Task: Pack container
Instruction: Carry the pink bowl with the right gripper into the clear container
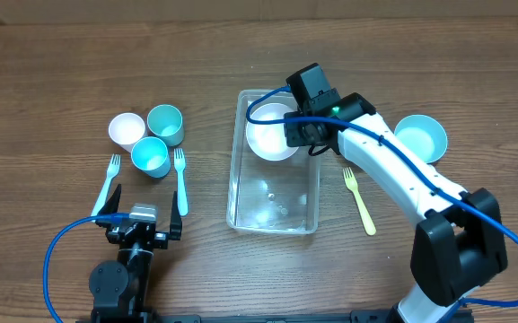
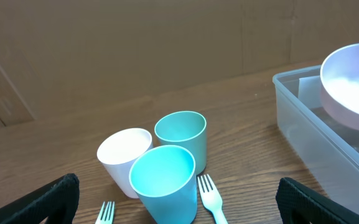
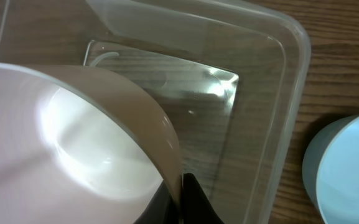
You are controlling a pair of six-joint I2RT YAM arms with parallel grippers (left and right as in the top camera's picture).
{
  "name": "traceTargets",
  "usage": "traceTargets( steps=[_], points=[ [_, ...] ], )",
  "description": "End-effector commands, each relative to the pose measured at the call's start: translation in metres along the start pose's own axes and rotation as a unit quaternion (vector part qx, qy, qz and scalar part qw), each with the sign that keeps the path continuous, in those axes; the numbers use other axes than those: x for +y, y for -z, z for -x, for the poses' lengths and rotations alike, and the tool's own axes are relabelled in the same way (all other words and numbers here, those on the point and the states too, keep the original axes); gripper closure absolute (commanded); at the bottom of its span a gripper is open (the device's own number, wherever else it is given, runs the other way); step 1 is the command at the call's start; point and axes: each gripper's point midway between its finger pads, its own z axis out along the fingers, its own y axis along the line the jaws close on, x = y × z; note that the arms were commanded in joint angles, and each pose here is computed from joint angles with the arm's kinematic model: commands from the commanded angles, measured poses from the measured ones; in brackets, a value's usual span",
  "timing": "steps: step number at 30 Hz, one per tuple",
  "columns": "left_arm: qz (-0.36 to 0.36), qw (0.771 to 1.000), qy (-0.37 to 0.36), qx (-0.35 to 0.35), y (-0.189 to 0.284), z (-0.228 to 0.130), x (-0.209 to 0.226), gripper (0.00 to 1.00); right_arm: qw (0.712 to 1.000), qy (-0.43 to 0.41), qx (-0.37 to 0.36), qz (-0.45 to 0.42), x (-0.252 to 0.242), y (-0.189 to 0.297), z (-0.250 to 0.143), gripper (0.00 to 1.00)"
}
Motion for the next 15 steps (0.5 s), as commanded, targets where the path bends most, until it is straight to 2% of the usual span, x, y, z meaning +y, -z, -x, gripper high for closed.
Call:
traceTargets(
  steps=[1, 10, 13, 14, 15],
  points=[
    [-0.004, 1.000, -0.006, -0.004, 0.000, 0.000, -0.002, 0.00, 1.000, -0.010, 0.000, -0.007, 0.003, -0.011, 0.004, 0.95],
    [-0.004, 1.000, -0.006, -0.004, 0.000, 0.000, -0.002, 0.00, 1.000, -0.007, 0.023, -0.014, 0.003, -0.038, -0.005, 0.95],
    [-0.004, 1.000, -0.006, -0.004, 0.000, 0.000, -0.002, 0.00, 1.000, -0.007, 0.025, -0.015, 0.002, -0.038, -0.006, 0.89],
    [-0.004, 1.000, -0.006, -0.004, 0.000, 0.000, -0.002, 0.00, 1.000, -0.006, 0.025, -0.015, 0.002, -0.038, -0.006, 0.64],
    [-0.004, 1.000, -0.006, -0.004, 0.000, 0.000, -0.002, 0.00, 1.000, -0.006, 0.025, -0.015, 0.003, -0.038, -0.006, 0.49]
  ],
)
